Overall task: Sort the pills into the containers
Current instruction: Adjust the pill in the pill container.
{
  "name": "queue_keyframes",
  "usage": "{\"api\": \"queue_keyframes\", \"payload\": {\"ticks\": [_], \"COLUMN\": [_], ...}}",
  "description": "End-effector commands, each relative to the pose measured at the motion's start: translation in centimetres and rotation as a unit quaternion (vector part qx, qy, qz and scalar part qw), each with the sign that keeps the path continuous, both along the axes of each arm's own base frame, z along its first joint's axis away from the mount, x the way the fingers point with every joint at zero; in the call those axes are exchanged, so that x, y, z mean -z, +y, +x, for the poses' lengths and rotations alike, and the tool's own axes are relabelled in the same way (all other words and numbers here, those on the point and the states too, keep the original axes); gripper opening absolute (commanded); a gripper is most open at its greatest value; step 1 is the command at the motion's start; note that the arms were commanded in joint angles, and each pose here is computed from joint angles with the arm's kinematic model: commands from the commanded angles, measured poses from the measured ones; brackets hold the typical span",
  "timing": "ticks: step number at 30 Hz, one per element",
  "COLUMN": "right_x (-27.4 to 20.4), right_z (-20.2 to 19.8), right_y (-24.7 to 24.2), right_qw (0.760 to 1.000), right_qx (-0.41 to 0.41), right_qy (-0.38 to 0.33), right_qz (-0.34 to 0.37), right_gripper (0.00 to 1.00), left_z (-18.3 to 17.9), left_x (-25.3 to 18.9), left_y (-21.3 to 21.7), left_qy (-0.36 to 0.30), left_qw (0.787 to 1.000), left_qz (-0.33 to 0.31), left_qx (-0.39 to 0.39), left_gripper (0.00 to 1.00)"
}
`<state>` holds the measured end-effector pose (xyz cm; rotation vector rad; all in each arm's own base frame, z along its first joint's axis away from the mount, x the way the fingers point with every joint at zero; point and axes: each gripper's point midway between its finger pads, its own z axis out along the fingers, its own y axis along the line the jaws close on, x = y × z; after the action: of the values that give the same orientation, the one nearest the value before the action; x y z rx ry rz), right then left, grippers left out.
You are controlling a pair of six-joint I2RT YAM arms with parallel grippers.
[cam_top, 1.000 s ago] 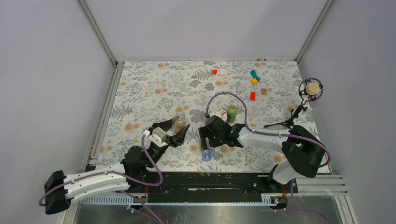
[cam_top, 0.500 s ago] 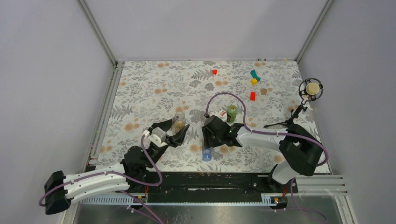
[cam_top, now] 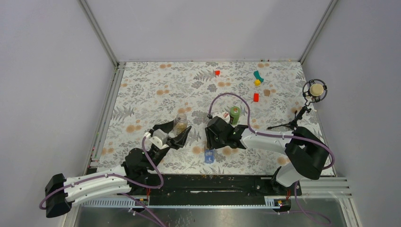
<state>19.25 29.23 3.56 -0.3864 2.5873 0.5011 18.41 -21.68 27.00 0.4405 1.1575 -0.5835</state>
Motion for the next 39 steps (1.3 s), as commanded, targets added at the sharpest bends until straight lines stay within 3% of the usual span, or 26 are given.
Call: {"api": "queue_keyframes", "payload": {"ticks": [1,2,4,8,20,30,39], "right_x": [-0.8,-0.8,-0.8,-0.9,-0.2,-0.6,0.2], "right_z": [0.3,0.3,0.2,0.4,1.1,2.0,2.4], "right_y": [-0.2,-0.1,0.1,0.5,0.6,0.3,-0.2], "right_qw": [1.000,1.000,1.000,1.000,0.999,0.997,0.995], "right_qx": [0.009,0.007,0.006,0.012,0.039,0.070,0.096], "right_qy": [-0.015,-0.015,-0.012,-0.013,-0.013,-0.028,-0.010], "right_qz": [0.000,0.000,0.005,0.015,0.012,0.018,0.003], "right_gripper": [0.55,0.66,0.78,0.86,0.76,0.78,0.68], "left_z": [0.0,0.0,0.0,0.0,0.0,0.0,-0.1], "left_x": [-0.9,-0.9,-0.8,-0.8,-0.7,-0.7,-0.7], "left_y": [0.5,0.5,0.5,0.4,0.4,0.4,0.4], "left_qy": [-0.009,-0.009,-0.008,-0.008,-0.006,-0.005,-0.005], "left_qw": [1.000,1.000,1.000,1.000,1.000,1.000,1.000], "left_qz": [-0.018,-0.017,-0.016,-0.016,-0.016,-0.015,-0.015], "left_qx": [-0.005,-0.005,-0.004,-0.004,-0.003,-0.002,-0.001], "left_gripper": [0.00,0.00,0.00,0.00,0.00,0.00,0.00]}}
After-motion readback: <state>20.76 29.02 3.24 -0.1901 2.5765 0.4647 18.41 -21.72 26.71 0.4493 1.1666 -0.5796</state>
